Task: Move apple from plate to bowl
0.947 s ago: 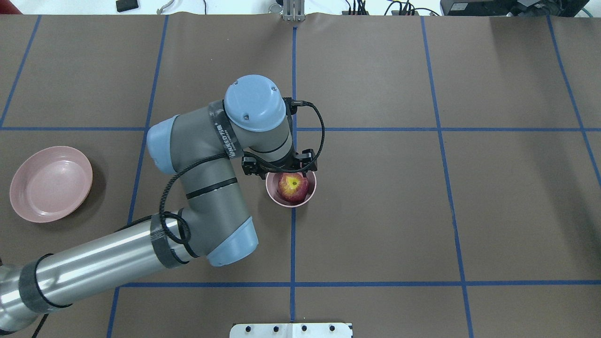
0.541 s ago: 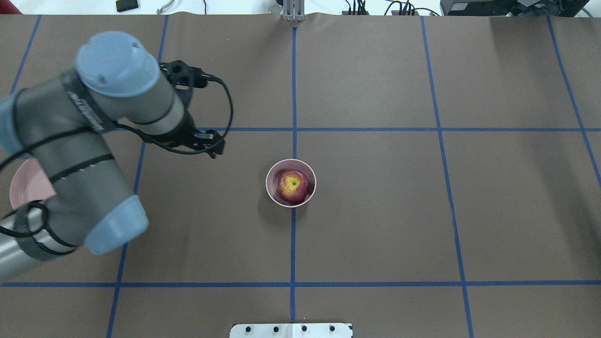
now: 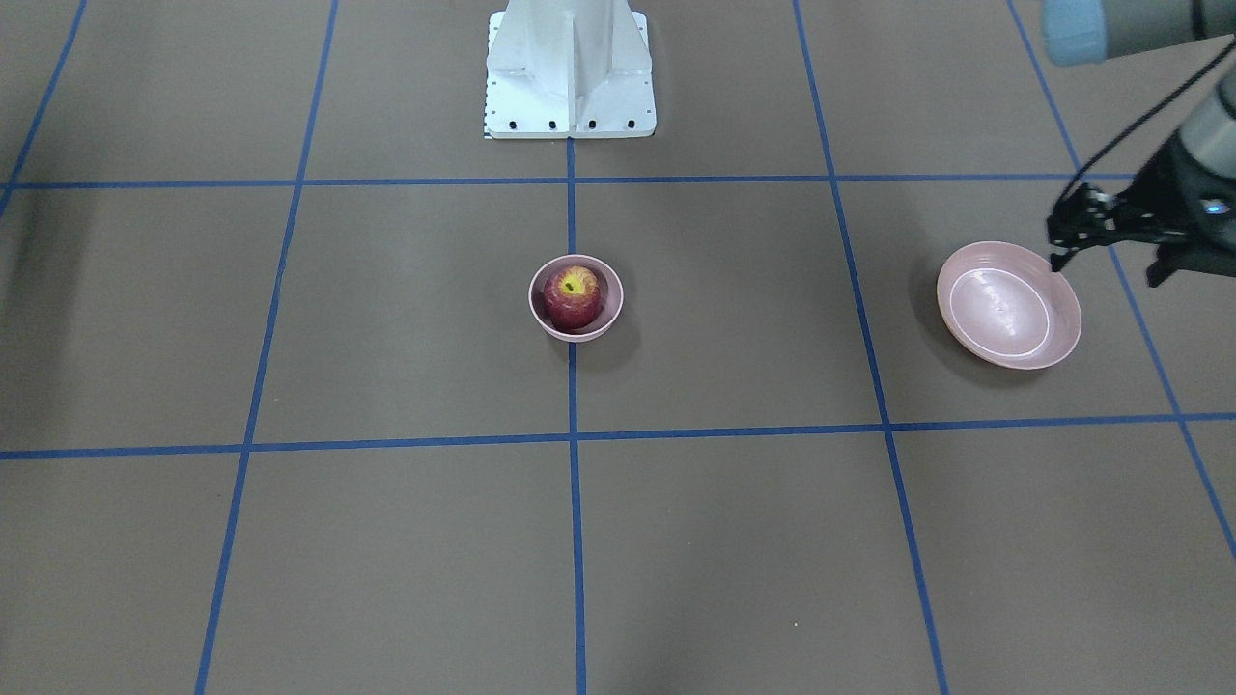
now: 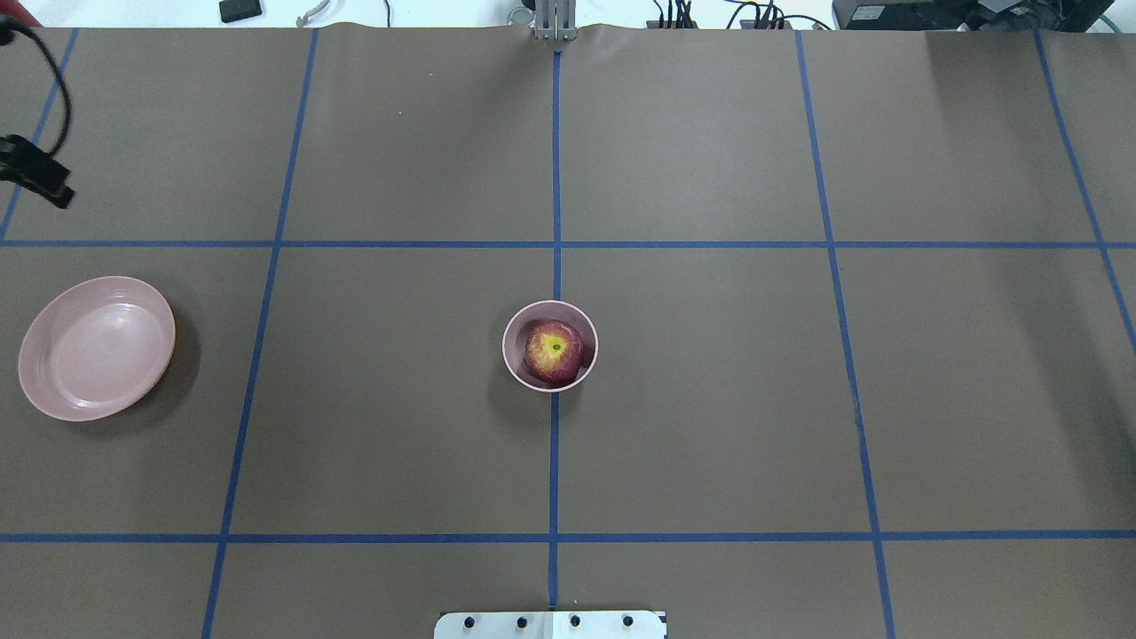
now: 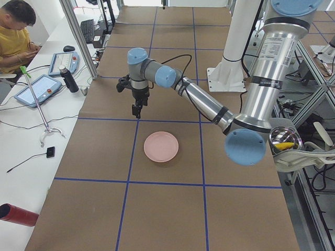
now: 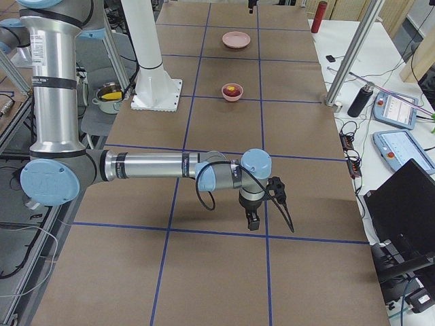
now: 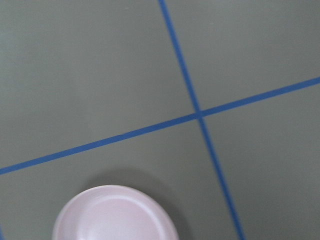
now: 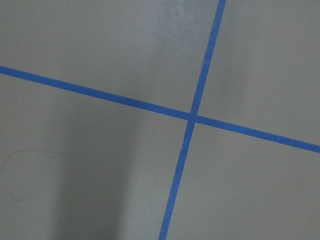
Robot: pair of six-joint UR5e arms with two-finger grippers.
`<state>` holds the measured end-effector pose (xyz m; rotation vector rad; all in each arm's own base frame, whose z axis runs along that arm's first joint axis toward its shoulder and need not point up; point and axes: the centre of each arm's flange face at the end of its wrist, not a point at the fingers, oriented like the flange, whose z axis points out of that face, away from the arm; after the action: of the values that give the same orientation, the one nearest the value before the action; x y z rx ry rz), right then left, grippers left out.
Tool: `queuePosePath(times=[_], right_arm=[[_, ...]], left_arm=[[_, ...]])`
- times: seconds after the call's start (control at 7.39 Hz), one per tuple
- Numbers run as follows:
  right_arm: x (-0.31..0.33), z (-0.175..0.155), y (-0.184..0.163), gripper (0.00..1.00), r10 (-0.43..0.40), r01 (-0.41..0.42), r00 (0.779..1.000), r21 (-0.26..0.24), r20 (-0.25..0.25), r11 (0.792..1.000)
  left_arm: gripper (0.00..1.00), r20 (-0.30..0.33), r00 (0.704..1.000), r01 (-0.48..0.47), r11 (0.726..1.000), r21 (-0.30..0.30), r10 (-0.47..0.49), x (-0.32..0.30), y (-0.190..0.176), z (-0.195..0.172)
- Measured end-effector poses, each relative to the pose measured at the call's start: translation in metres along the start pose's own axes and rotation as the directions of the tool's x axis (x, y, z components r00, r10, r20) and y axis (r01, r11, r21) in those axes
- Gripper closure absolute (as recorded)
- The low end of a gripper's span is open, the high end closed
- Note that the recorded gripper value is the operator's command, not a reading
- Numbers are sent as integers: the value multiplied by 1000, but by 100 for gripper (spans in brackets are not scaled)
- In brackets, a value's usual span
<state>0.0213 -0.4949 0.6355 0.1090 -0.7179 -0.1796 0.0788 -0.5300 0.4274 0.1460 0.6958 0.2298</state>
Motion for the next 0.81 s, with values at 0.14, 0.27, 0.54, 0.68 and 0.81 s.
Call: queuePosePath(times=[0.14,0.27,0.54,0.68,0.81], right_arm=[[1,0,1,0,17,-17,1000,1,1,1000],[1,0,1,0,24,-24,1000,1,1,1000],[1,-1,1,0,27,-27,1000,3,1,1000],[1,-1,1,0,27,-27,1000,3,1,1000],[0,-1,1,0,26,-26,1000,4,1,1000]], left_arm=[[1,14,1000,-5,1000,-29,5,-70,26,9],[1,19,1000,2,998,-68,-1,-130,55,25],[1,14,999,38,995,-87,-37,-201,107,53],[1,0,999,54,996,-68,-54,-219,129,61],[1,-20,997,69,997,-46,-70,-227,144,64]])
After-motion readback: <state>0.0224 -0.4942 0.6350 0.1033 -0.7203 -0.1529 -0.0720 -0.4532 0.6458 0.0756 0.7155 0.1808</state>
